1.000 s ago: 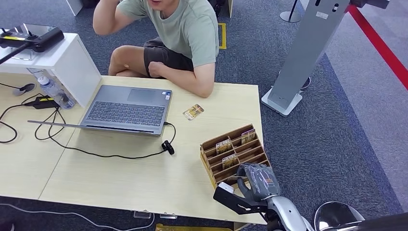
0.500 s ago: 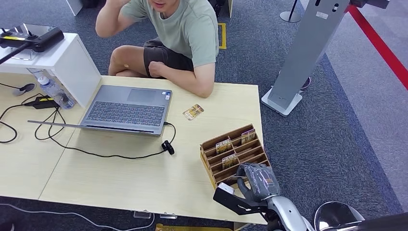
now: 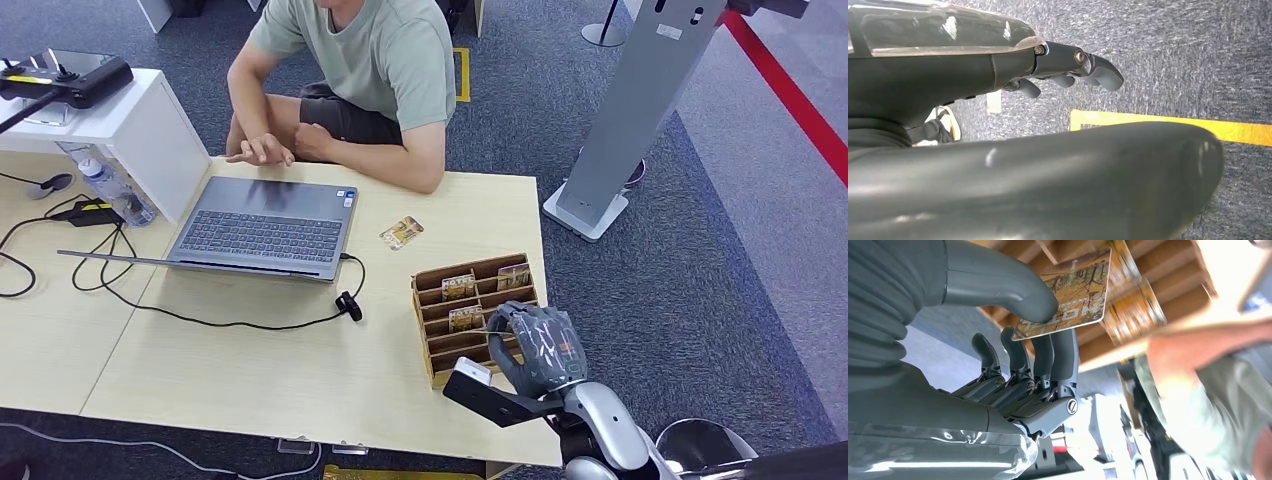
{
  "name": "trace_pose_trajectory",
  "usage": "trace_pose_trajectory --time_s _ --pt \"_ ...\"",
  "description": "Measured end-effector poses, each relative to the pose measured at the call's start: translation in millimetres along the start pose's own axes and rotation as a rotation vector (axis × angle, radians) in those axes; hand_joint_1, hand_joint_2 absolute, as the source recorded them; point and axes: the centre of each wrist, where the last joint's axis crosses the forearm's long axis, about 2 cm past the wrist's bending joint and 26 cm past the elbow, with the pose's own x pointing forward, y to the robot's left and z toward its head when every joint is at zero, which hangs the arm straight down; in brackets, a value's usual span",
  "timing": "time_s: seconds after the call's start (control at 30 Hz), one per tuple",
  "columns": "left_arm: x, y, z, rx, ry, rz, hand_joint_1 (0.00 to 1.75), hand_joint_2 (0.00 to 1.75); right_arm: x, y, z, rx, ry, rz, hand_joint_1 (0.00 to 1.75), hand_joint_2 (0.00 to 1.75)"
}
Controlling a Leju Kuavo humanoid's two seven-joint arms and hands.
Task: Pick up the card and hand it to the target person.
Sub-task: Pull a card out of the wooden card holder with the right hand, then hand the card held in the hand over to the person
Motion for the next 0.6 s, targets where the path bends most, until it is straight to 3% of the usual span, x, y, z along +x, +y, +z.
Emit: trace_pose_trajectory --time_s 0.27,0.6 --pt "-0.4 -0.4 0.0 -0.007 0.003 -0.021 0.00 0.00 13.4 -29.2 -25.1 -0.096 -0.086 -0.042 1.36 1.75" --pt "2.1 -1.8 -0.1 -0.021 -0.008 -0.087 0.00 0.00 25.3 -45.1 -62.0 -0.180 -0.156 -0.083 1.36 1.75"
